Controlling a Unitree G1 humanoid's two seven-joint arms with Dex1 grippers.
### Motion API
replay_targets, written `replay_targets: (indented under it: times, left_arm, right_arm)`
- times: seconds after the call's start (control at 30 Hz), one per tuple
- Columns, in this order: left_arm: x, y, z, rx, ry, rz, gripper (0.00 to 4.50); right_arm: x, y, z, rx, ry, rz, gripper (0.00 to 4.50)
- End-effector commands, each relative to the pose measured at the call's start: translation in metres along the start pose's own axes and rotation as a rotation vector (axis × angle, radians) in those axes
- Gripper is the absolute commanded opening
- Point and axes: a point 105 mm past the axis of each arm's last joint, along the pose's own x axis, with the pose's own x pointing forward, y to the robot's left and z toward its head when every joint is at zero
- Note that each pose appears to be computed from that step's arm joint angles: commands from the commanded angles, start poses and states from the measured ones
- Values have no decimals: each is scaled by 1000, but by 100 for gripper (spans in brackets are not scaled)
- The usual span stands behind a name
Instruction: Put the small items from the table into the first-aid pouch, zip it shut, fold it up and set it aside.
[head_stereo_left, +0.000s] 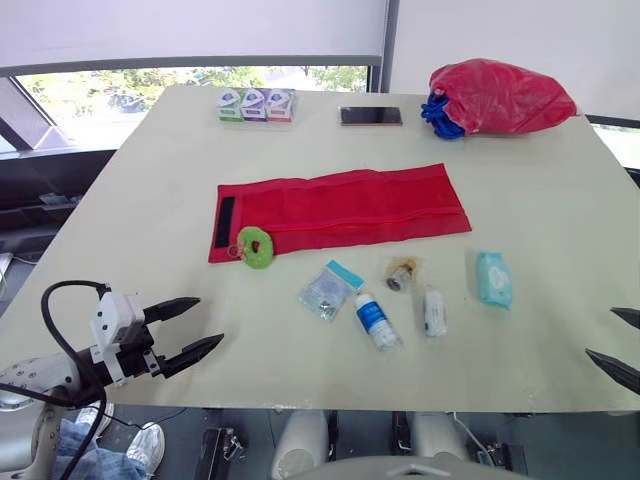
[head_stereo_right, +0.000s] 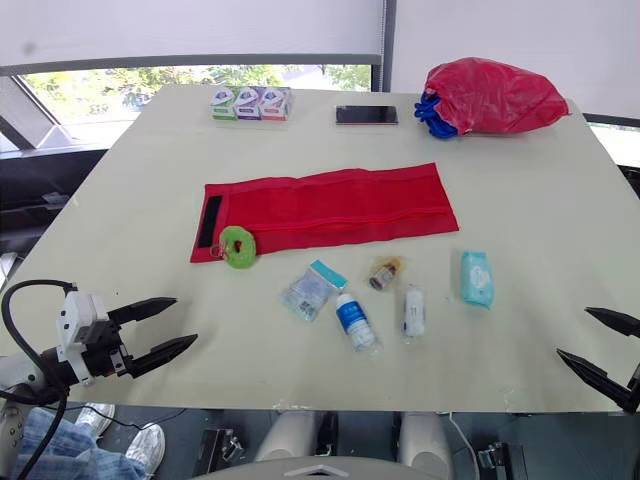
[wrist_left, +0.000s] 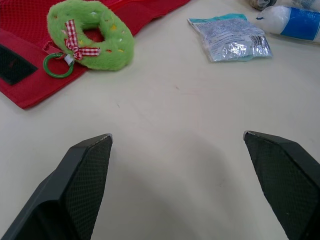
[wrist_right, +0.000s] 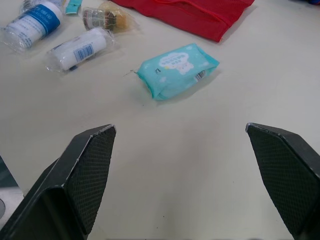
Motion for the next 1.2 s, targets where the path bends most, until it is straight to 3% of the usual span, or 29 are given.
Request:
replay_targets:
  times: [0.03,0.43,0.73,0.9,1.03,1.2]
  left_arm:
    - [-2,1,17,48,-33,-22,450]
    - [16,-9,29,20,-49,-97,450]
    - [75,-26,38,-96,-12,-122,450]
    - [104,-24,49,-252,-33,-115,450]
    - [122,-33,38,-253,89,-147,450]
    - [134,-46,35,-266,136,-231,450]
  right_arm:
    - [-9,-5,11,-38,-13,-18,444]
    - [-8,-1,10,-47,-28,-8,444]
    - [43,39,61,-84,-190,142,444]
    - [69,63,90,-84,-269,219,444]
    - [88,84,111,-119,-318,293,444]
    - [102,97,126,-139,-366,336,444]
